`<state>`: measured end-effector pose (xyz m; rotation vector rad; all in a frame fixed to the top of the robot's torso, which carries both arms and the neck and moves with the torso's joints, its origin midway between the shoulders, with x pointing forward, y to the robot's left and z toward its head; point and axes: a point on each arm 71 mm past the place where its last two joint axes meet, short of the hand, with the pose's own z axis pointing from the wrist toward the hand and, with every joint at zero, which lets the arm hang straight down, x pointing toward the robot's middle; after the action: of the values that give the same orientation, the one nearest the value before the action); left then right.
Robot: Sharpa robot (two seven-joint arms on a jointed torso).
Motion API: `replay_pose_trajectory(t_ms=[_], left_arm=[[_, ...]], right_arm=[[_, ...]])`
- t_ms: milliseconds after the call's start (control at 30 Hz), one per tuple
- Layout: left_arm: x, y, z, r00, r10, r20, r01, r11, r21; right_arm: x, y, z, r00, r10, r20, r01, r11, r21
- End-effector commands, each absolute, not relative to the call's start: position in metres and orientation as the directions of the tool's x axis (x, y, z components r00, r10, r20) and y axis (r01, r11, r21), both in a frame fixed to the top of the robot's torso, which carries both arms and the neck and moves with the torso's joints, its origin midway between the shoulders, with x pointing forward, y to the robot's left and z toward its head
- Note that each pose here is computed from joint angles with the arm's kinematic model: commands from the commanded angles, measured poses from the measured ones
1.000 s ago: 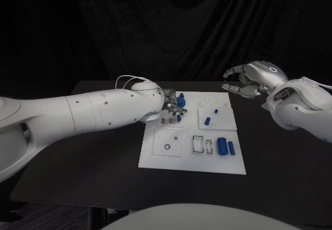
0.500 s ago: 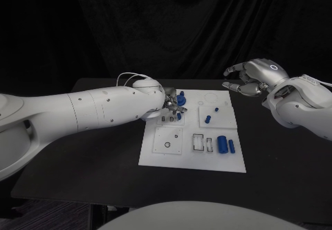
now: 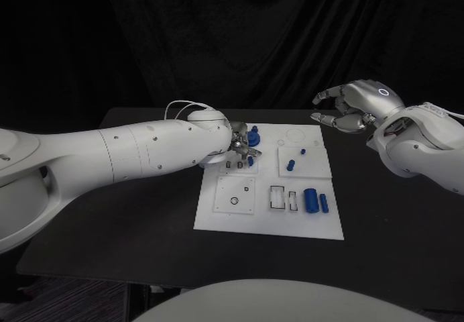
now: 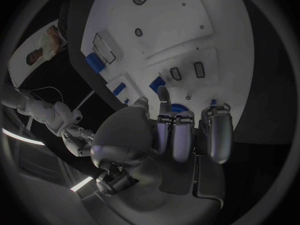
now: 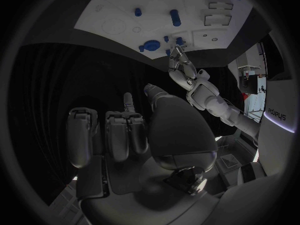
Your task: Assemble the parts on the task board
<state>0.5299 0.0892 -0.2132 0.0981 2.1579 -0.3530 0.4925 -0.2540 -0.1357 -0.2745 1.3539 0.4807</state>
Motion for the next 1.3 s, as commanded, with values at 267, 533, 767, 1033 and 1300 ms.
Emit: replay_pose_trajectory(t_ms=[267,533,767,1033,1300], left_arm=[[0.5276,0.0861,-0.2192,-0.599,-0.041,-0.800,0.221,0.952,-0.214],[0.5282,0.0864,-0.2211,-0.600,-0.042,-0.799,0.216,0.953,-0.213],[0.5291,0.0869,-0.2219,-0.601,-0.043,-0.798,0.215,0.953,-0.213],[0.5296,0.0868,-0.2228,-0.603,-0.042,-0.797,0.216,0.953,-0.213],[0.5300,0.0860,-0.2234,-0.604,-0.040,-0.796,0.221,0.951,-0.216]], right_arm=[[0.4928,-0.2544,-0.1366,0.138,0.167,-0.976,-0.488,0.869,0.080],[0.4928,-0.2543,-0.1368,0.135,0.165,-0.977,-0.494,0.866,0.078],[0.4930,-0.2547,-0.1368,0.136,0.164,-0.977,-0.493,0.867,0.077],[0.4933,-0.2546,-0.1369,0.135,0.163,-0.977,-0.490,0.868,0.078],[0.4934,-0.2550,-0.1371,0.133,0.162,-0.978,-0.486,0.870,0.078]])
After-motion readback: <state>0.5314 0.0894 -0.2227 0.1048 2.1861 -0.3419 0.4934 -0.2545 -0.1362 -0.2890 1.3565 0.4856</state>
